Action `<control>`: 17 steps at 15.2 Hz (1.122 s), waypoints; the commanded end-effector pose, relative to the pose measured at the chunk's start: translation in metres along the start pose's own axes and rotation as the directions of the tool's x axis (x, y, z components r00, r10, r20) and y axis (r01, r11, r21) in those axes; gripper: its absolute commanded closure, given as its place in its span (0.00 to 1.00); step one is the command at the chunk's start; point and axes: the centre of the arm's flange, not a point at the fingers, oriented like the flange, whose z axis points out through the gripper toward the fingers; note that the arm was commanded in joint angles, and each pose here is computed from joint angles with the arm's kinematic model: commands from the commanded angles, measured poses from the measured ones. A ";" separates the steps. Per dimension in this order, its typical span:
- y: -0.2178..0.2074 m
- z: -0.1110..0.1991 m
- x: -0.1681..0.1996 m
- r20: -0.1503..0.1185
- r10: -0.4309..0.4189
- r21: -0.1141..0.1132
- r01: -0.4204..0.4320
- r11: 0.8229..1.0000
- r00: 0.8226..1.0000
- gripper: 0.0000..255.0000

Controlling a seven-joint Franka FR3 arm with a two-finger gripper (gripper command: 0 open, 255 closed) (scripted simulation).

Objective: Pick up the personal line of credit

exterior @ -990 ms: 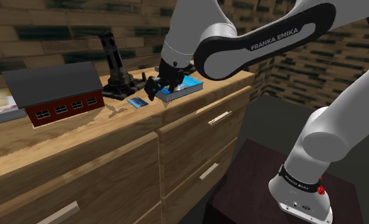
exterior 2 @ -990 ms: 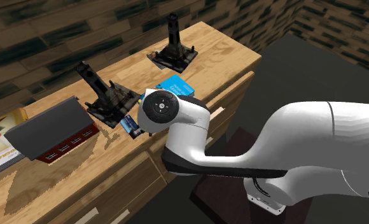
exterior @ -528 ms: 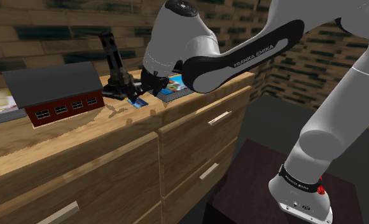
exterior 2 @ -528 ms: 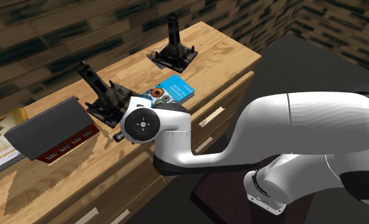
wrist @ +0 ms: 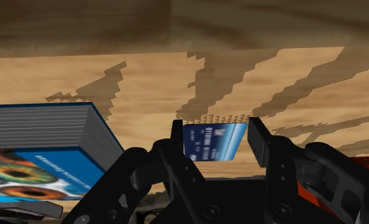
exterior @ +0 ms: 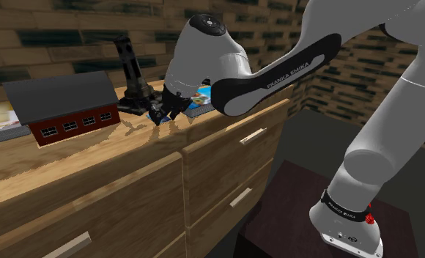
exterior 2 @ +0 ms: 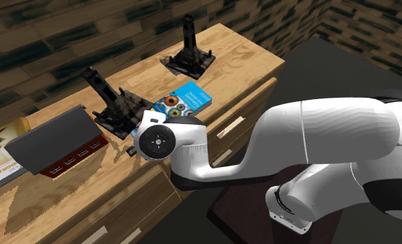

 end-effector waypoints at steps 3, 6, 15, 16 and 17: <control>0.000 0.004 -0.003 0.010 -0.002 -0.001 0.002 1.000 1.000 1.00; 0.001 0.003 -0.002 0.010 -0.002 -0.001 0.002 1.000 1.000 1.00; -0.001 -0.026 0.017 0.010 -0.002 -0.001 0.002 1.000 1.000 1.00; -0.001 -0.030 0.020 0.010 -0.002 -0.001 0.002 1.000 1.000 1.00; -0.001 -0.034 0.023 0.010 -0.002 -0.001 0.002 1.000 1.000 1.00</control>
